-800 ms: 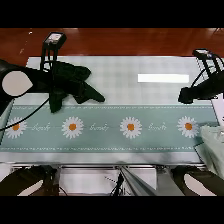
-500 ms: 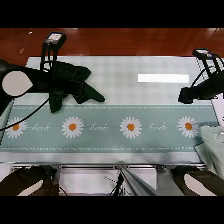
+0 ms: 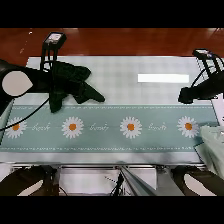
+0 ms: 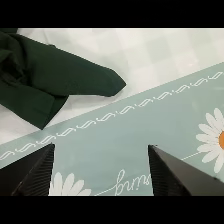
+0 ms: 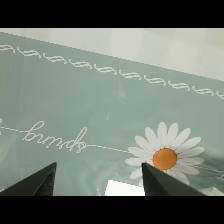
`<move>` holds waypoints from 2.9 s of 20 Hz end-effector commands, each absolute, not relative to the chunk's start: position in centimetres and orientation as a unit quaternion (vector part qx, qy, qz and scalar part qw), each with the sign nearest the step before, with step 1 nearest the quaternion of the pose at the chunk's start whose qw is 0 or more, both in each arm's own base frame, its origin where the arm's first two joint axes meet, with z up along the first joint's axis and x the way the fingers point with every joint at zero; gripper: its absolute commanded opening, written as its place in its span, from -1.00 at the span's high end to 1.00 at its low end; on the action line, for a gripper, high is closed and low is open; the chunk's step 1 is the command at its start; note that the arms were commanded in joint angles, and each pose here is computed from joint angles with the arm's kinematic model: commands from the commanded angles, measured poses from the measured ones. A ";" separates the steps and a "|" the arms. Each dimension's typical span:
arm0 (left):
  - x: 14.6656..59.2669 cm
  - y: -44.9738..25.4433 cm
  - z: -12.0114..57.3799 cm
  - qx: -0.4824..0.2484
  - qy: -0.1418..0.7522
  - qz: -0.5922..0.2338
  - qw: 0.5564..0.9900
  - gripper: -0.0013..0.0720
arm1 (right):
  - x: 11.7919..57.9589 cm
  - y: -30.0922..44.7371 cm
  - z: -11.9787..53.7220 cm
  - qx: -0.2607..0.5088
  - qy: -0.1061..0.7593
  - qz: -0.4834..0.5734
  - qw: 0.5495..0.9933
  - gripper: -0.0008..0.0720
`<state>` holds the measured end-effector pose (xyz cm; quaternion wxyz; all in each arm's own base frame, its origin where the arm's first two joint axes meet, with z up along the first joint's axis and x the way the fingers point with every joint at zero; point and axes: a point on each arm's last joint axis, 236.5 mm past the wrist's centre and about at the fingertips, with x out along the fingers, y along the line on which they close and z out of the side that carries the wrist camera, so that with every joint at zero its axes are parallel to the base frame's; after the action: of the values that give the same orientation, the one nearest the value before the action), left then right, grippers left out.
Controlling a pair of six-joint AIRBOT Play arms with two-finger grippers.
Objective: Fold the shirts.
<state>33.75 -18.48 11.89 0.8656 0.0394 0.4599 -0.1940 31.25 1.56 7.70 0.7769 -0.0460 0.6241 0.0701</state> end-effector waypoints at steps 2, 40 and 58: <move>33.7 -18.5 11.9 0.039 0.460 -0.194 0.866 -1.00 | 31.4 1.6 7.7 -0.046 0.622 0.071 0.779 -0.69; 51.3 -2.0 -7.2 -0.052 0.462 0.033 0.885 -1.00 | 32.0 3.6 8.0 -0.014 0.608 0.096 0.788 -0.65; 35.7 -13.7 41.6 -0.060 0.071 -0.167 0.982 0.89 | 29.4 -1.9 7.4 -0.093 0.659 0.019 0.746 -0.34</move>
<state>44.03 -11.87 32.03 0.9782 -0.0484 0.1735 -0.1037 30.66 0.32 7.55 0.7673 -0.0646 0.6358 0.0527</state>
